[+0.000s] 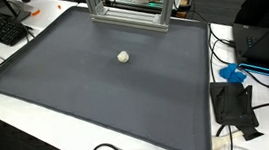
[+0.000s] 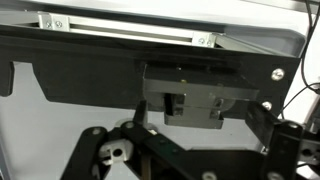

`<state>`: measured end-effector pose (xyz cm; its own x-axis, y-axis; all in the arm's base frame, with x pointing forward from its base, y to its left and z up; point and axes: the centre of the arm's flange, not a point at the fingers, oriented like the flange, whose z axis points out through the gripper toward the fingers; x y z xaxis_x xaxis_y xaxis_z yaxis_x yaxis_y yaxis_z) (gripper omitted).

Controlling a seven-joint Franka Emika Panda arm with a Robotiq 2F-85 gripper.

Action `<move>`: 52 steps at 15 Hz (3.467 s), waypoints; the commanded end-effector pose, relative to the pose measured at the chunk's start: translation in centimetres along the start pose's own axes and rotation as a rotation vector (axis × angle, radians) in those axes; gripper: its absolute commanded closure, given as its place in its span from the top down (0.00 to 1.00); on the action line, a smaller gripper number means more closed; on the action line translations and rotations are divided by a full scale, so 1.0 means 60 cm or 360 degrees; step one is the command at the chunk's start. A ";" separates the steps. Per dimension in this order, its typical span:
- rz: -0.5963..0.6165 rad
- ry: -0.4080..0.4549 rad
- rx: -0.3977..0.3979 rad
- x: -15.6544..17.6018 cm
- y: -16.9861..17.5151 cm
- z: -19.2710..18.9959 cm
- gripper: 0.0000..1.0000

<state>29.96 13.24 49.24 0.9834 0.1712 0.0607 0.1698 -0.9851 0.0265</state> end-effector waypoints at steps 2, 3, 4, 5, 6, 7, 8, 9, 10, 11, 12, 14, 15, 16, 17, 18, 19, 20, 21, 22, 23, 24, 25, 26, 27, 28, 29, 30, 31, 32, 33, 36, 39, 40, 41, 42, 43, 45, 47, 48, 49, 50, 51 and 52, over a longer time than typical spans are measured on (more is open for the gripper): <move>0.0014 0.0021 0.0002 -0.005 0.005 0.018 1.00; 0.0019 0.0021 -0.0001 -0.005 0.006 0.020 1.00; 0.0021 0.0020 0.0001 -0.005 0.007 0.022 1.00; 0.0025 0.0016 0.0002 -0.005 0.009 0.025 1.00; 0.0027 0.0016 0.0004 -0.005 0.009 0.027 1.00; 0.0027 0.0020 0.0007 -0.005 0.009 0.027 1.00; 0.0027 0.0019 0.0010 -0.005 0.009 0.027 1.00; 0.0028 0.0021 0.0010 -0.005 0.009 0.028 1.00; 0.0032 0.0024 0.0016 -0.005 0.009 0.029 1.00; 0.0037 0.0028 0.0019 -0.004 0.009 0.030 1.00; 0.0042 0.0028 0.0016 -0.004 0.009 0.031 1.00; 0.0061 0.0014 0.0017 -0.005 0.010 0.032 0.98; 0.0070 0.0010 0.0020 -0.005 0.010 0.033 0.97; 0.0082 0.0004 0.0021 -0.006 0.010 0.034 0.97; 0.0092 0.0000 0.0022 -0.006 0.009 0.035 0.97; 0.0099 -0.0004 0.0026 -0.006 0.009 0.037 0.96; 0.0108 -0.0007 0.0027 -0.006 0.009 0.037 0.95; 0.0117 -0.0010 0.0031 -0.006 0.008 0.038 0.96; 0.0119 -0.0014 0.0039 -0.006 0.007 0.038 0.94; 0.0121 -0.0015 0.0041 -0.006 0.007 0.039 0.94; 0.0123 -0.0016 0.0045 -0.006 0.007 0.039 0.93; 0.0124 -0.0019 0.0048 -0.005 0.006 0.040 0.91; 0.0125 -0.0020 0.0048 -0.005 0.006 0.040 0.91; 0.0126 -0.0021 0.0048 -0.005 0.006 0.040 0.84; 0.0125 -0.0022 0.0048 -0.005 0.005 0.041 0.84; 0.0125 -0.0023 0.0048 -0.005 0.005 0.041 0.77; 0.0125 -0.0024 0.0048 -0.005 0.005 0.041 0.80; 0.0125 -0.0025 0.0048 -0.005 0.005 0.041 0.78; 0.0125 -0.0026 0.0047 -0.005 0.005 0.041 0.77; 0.0125 -0.0028 0.0047 -0.005 0.004 0.041 0.72; 0.0126 -0.0030 0.0047 -0.004 0.004 0.042 0.73; 0.0128 -0.0037 0.0046 -0.004 0.004 0.043 0.57; 0.0130 -0.0041 0.0045 -0.004 0.004 0.043 0.35; 0.0133 -0.0042 0.0049 -0.004 0.003 0.042 0.28; 0.0132 -0.0042 0.0054 -0.004 0.001 0.041 0.23; 0.0136 -0.0044 0.0053 -0.004 0.001 0.041 0.22; 0.0136 -0.0047 0.0053 -0.005 0.001 0.042 0.22; 0.0144 -0.0054 0.0064 -0.004 0.001 0.042 0.22; 0.0151 -0.0061 0.0069 -0.005 0.002 0.041 0.22; 0.0144 -0.0052 0.0048 -0.004 0.003 0.041 0.22; 0.0138 -0.0051 0.0051 -0.003 0.003 0.040 0.22; 0.0129 -0.0035 0.0031 -0.001 0.005 0.035 0.22; 0.0127 -0.0030 0.0035 0.000 0.005 0.032 0.22; 0.0116 -0.0014 0.0035 0.002 0.006 0.026 0.22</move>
<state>30.18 12.85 47.28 0.9941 0.0978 0.0458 0.0978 -0.9952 0.0021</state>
